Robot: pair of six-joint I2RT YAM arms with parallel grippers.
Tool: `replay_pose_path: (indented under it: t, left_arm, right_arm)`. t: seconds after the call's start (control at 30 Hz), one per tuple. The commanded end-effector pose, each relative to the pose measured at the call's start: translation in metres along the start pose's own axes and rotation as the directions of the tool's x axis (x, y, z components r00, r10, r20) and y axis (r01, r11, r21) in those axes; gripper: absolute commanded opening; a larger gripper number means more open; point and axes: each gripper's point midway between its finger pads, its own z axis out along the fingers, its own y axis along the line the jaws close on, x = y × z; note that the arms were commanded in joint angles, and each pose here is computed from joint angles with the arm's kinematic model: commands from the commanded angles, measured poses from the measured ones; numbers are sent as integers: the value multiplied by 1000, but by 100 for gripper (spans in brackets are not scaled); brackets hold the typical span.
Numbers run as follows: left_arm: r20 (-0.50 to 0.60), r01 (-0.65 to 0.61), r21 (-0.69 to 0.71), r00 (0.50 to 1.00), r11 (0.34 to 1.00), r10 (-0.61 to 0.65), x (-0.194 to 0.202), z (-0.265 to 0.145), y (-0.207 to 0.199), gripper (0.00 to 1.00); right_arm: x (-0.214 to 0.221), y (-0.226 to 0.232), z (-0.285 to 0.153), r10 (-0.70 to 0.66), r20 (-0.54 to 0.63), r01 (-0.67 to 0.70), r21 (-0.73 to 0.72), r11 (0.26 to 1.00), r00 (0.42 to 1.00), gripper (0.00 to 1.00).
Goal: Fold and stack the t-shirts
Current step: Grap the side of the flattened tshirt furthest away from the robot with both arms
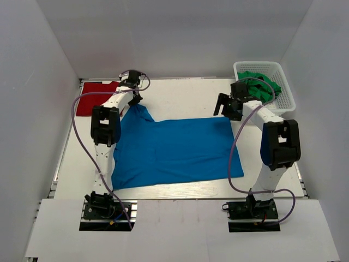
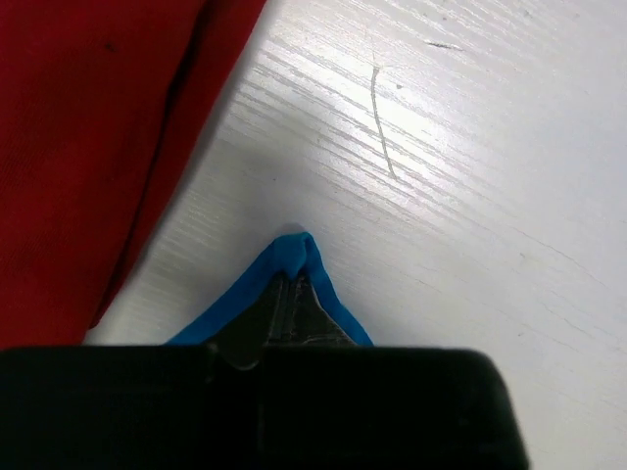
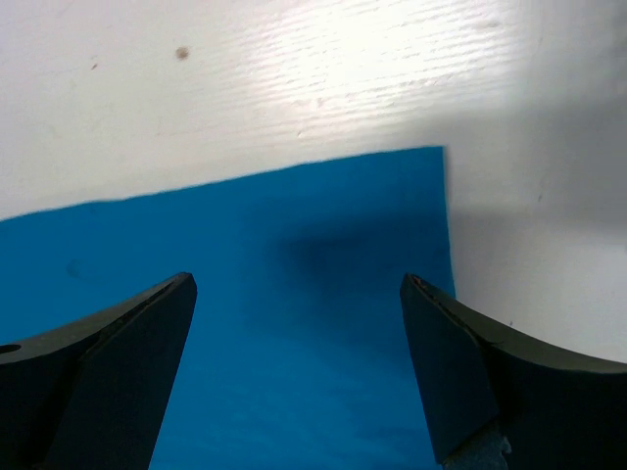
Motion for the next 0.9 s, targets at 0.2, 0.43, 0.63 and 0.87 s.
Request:
replay_pose_path:
  t: [0.2,0.43,0.63,0.87]
  left_arm:
    - [24,-21,44,1000,999,20,-4,-16,4,0]
    - [56,-13,29,998,999,11,-6,-28,14,0]
    - [64,-10,34,998,999,8,-8,-30,14,0]
    - [107,15,52,994,999,-20,-17,-60,23,0]
  right_arm:
    - [-29,-35,38,41,102,-63,217,974,994,90]
    - [-21,-28,66,83,94,-100,191,977,992,76]
    - [-15,-27,65,86,99,-103,184,977,991,31]
    - [-28,-23,46,34,162,-62,175,983,986,0]
